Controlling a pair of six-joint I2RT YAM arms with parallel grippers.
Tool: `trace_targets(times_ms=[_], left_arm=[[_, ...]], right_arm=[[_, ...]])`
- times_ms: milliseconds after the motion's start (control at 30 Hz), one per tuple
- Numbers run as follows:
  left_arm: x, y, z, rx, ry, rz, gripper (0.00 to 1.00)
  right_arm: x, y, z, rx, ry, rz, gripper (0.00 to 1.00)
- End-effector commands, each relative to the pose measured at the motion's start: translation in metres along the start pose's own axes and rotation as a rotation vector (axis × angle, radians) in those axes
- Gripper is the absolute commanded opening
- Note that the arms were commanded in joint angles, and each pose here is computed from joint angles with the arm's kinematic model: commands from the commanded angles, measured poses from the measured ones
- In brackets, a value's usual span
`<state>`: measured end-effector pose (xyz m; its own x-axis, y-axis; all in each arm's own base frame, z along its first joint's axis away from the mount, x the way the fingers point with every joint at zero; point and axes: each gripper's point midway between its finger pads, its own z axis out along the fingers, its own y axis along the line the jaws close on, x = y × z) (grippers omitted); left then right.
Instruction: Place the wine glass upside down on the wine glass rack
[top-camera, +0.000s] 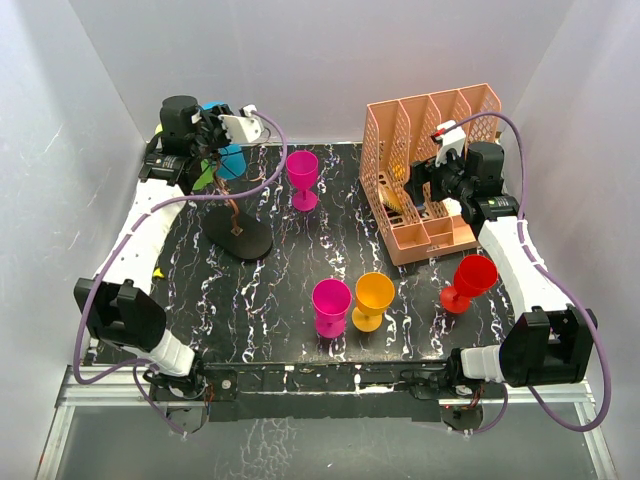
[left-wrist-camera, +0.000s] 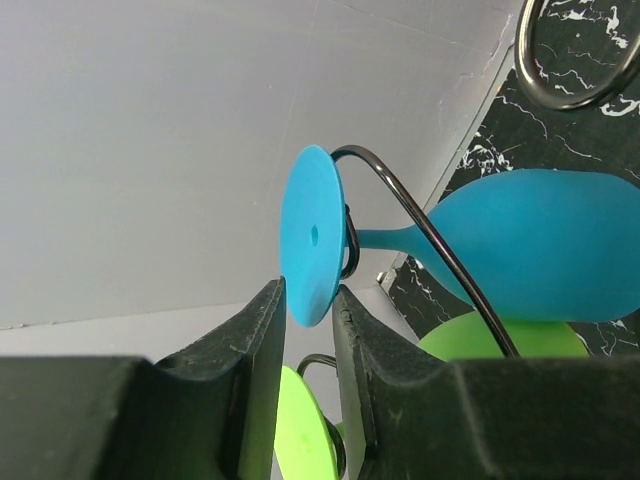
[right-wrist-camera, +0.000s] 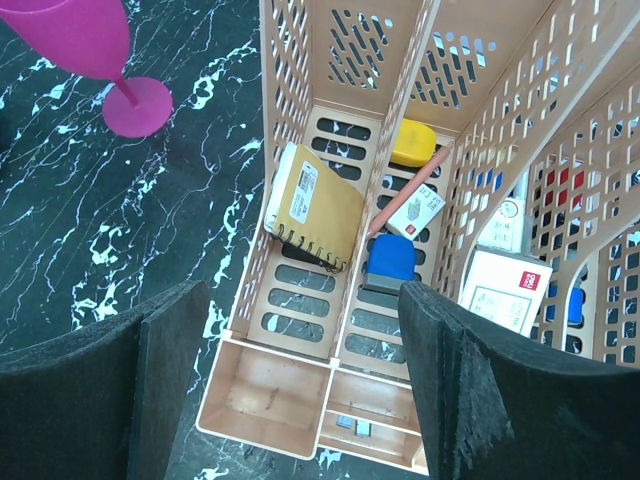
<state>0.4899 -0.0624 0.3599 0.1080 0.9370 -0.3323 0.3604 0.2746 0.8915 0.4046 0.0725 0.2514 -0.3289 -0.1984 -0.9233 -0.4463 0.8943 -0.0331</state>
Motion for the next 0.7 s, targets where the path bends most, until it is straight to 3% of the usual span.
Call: trace_targets(times_ms=[0, 667], left_arm=[[-0.004, 0.011, -0.022, -0.026, -0.001, 0.000, 0.25], [0.005, 0.024, -0.035, -0.036, 0.018, 0.001, 0.30]], right_arm=[[-0.017, -0.002, 0.000, 0.002, -0.061, -0.013, 0.83], [-0.016, -0.001, 0.000, -0.008, -0.059, -0.011, 0.83]])
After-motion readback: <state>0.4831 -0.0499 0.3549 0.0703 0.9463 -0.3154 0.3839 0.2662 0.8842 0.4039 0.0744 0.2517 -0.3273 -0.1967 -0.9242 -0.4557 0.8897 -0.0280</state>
